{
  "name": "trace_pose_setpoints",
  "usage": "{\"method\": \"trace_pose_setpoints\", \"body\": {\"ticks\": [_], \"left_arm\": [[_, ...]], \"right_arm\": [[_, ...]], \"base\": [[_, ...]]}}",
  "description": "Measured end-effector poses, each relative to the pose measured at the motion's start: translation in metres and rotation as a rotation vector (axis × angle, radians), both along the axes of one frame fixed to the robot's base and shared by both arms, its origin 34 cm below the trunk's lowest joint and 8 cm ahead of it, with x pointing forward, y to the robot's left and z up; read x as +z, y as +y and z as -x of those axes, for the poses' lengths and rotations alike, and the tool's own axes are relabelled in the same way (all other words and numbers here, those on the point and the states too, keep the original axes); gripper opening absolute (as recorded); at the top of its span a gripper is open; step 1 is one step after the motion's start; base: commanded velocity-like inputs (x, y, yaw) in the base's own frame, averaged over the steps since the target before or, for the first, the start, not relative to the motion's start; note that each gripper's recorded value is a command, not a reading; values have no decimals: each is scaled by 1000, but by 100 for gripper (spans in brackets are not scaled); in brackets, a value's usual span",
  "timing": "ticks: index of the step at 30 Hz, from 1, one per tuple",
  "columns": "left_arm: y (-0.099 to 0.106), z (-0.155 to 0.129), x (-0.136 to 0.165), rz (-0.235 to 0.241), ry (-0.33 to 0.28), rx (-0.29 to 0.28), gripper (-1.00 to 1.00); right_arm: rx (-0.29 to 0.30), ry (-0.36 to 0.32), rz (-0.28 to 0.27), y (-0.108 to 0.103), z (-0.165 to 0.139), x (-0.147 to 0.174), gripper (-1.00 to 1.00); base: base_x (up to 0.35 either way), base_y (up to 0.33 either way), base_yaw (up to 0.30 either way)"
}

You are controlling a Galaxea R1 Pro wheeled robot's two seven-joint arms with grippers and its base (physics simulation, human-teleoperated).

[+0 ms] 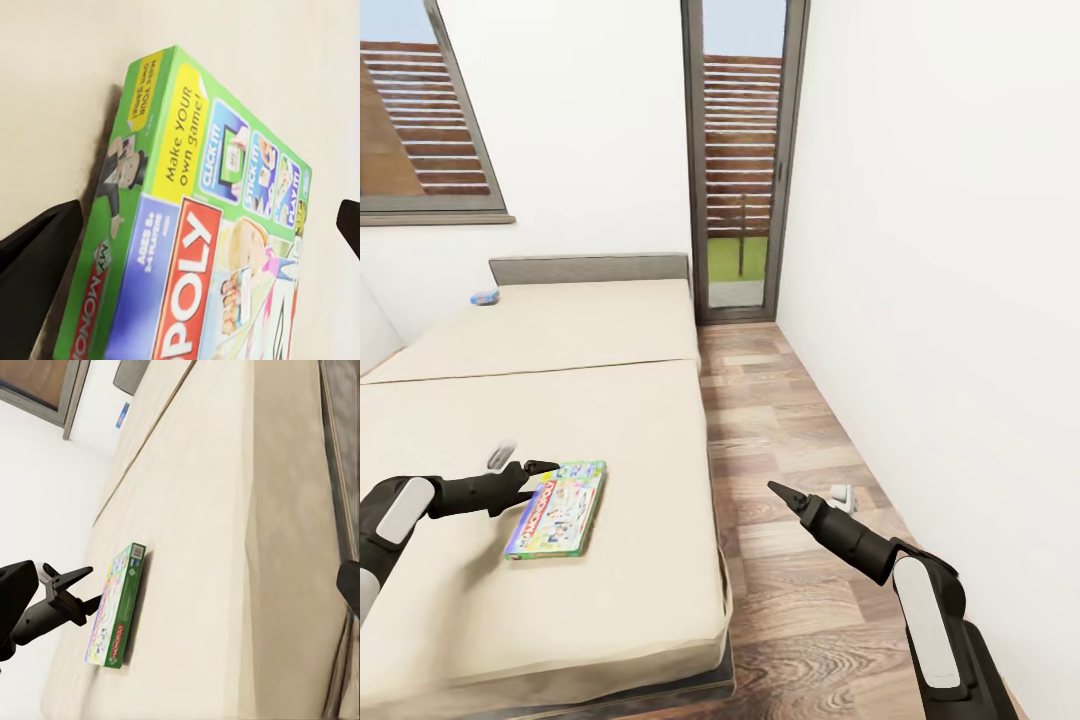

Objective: Put all the toys in the child's room - the three board games (two on the bed and one on the table), the two jigsaw puzzles on the table, and the tennis ball on the table - inside the toy box on the table in the child's room.

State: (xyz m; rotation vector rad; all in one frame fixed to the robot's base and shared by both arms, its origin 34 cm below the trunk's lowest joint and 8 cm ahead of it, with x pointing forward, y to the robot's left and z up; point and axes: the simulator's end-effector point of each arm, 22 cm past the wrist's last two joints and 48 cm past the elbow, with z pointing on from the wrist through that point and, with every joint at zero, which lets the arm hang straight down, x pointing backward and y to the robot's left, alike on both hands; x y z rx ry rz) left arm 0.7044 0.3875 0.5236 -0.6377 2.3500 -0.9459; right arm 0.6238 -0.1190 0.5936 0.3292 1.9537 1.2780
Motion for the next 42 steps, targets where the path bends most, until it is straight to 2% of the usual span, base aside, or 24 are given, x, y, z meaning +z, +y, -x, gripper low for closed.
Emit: {"method": "trace_pose_setpoints", "body": {"ticks": [10,28,42], "left_arm": [[0,0,0,-2,0,0,100],[0,0,-1,-2,1,-1,100],[-1,0,0,6,1,-1,100]], "right_arm": [[0,0,0,0,0,0,100],[12,-2,4,5,1,0,100],[12,-2,4,5,1,0,100]], "base": [[0,-32,0],[0,-129,0],[-13,-27,0]]}}
